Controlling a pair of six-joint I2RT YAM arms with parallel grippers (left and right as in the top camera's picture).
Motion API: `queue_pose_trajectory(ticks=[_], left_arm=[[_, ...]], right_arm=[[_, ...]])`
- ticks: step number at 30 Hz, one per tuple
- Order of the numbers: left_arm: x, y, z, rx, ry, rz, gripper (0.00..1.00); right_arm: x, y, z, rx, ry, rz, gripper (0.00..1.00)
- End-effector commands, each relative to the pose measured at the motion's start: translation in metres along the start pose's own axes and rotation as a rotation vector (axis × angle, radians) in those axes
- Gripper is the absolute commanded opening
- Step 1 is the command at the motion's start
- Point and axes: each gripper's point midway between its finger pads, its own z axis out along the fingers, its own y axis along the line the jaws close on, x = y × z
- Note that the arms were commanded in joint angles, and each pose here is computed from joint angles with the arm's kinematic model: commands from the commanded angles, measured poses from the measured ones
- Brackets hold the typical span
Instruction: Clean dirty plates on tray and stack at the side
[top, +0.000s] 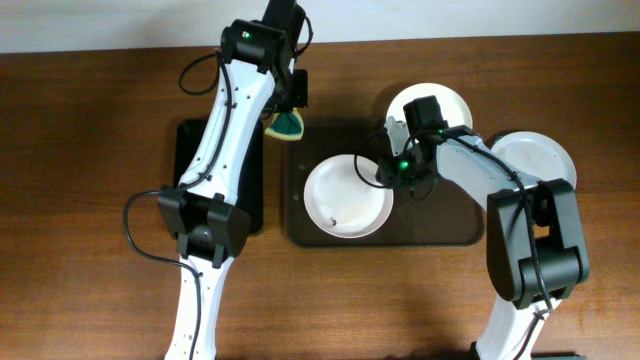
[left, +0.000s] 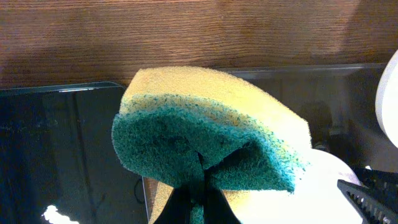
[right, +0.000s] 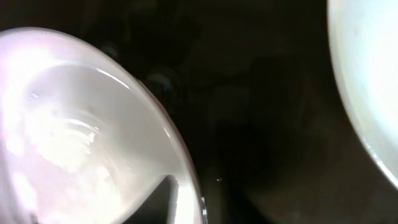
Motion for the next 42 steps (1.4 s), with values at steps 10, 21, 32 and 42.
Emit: queue_pose_trajectory(ticks=[10,21,32,42], left_arm=[[0.016,-0.015,0.016,0.028,0.062,-0.019,0.0],[0.081,-0.091,0.104,0.192,0.21,0.201,0.0],[0.082,-0.084,0.16,0.101,0.114,0.096,0.0],[0.013,-0.021,0.139,-0.302,-0.248,-0.176,0.0]], right_arm=[[0.034,-0.046,-0.011,0.322,0.048,0.709,0.04],[0.035,-0.046,-0.009,0.319,0.046,0.693,0.04],[0.033,-0.044,-0.008,0.304,0.046,0.678,0.04],[0.033,-0.044,-0.008,0.301,0.046,0.675,0.04]])
